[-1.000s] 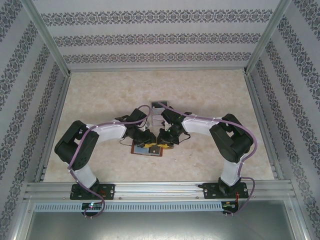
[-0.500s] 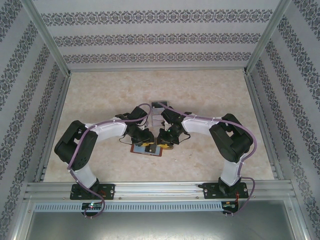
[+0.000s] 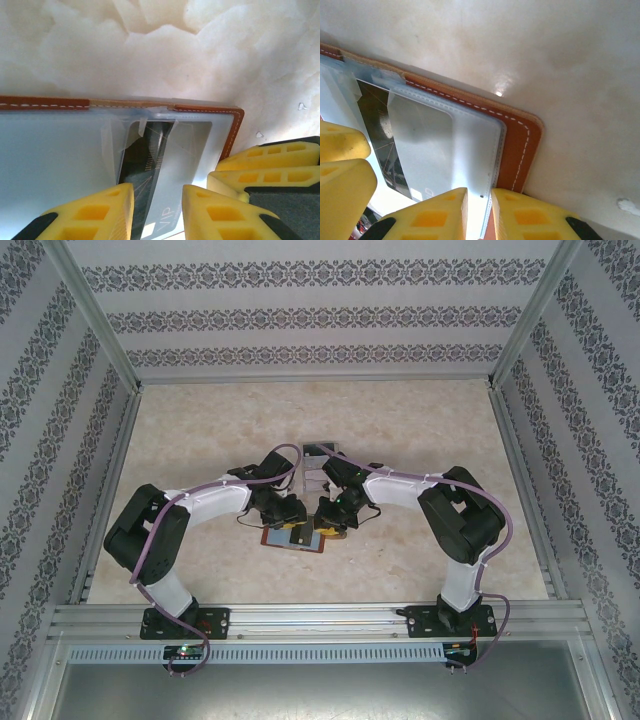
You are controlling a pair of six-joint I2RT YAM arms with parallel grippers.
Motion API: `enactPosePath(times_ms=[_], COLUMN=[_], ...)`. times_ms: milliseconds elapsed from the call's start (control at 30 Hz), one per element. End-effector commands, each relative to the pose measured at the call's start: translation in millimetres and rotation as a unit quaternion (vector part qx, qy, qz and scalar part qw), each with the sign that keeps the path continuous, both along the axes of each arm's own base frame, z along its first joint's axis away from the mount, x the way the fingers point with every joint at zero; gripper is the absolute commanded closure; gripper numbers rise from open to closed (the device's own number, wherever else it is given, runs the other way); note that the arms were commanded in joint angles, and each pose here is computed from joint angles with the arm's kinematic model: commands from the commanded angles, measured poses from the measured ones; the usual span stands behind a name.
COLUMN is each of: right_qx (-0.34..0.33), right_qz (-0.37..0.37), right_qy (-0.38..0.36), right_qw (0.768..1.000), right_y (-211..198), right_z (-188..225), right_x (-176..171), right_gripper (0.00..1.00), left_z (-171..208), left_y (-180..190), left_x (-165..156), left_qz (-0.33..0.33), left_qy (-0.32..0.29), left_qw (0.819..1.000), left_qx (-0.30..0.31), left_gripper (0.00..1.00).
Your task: Take the credit cards out of the card holder
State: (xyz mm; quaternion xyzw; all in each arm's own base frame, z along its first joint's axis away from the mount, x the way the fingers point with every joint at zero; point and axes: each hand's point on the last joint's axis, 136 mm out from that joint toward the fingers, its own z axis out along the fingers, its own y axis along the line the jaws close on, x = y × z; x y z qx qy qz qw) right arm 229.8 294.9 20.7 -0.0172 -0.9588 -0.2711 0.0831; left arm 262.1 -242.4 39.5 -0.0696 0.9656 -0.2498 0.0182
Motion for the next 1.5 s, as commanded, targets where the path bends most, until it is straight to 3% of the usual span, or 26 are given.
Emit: enactPosePath(times_ms=[0, 933, 1200, 1467], right_qx=[-0.028, 0.002, -0.053, -0.004], right_qz=[0.003, 0.013, 0.011, 0.007], right_qy=[0.012, -0.010, -0.029, -0.027], right_qw=[1.000, 1.000, 0.998, 1.000], right_y=[-11.1, 12.5, -7.6, 10.1], right_z=[-12.7, 8.3, 11.3, 19.6], right_x=[-3.1, 0.3, 1.2, 1.3], right_gripper=[0.77, 0.78, 0.77, 0.82], left_z=[0.0, -15.3, -16.4, -15.4], left_y=[9.1, 0.3, 2.1, 1.7], left_x=[-2.1, -10.5, -11.6, -11.5], left_qz=[-0.009, -0.009, -0.008, -0.007], left_qy=[-0.002, 0.025, 0.027, 0.026], left_qw=[0.999, 1.000, 1.000, 1.000], left_qx=[0.032, 0.002, 0.006, 0.006], left_gripper=[0.69, 0.73, 0.73, 0.73])
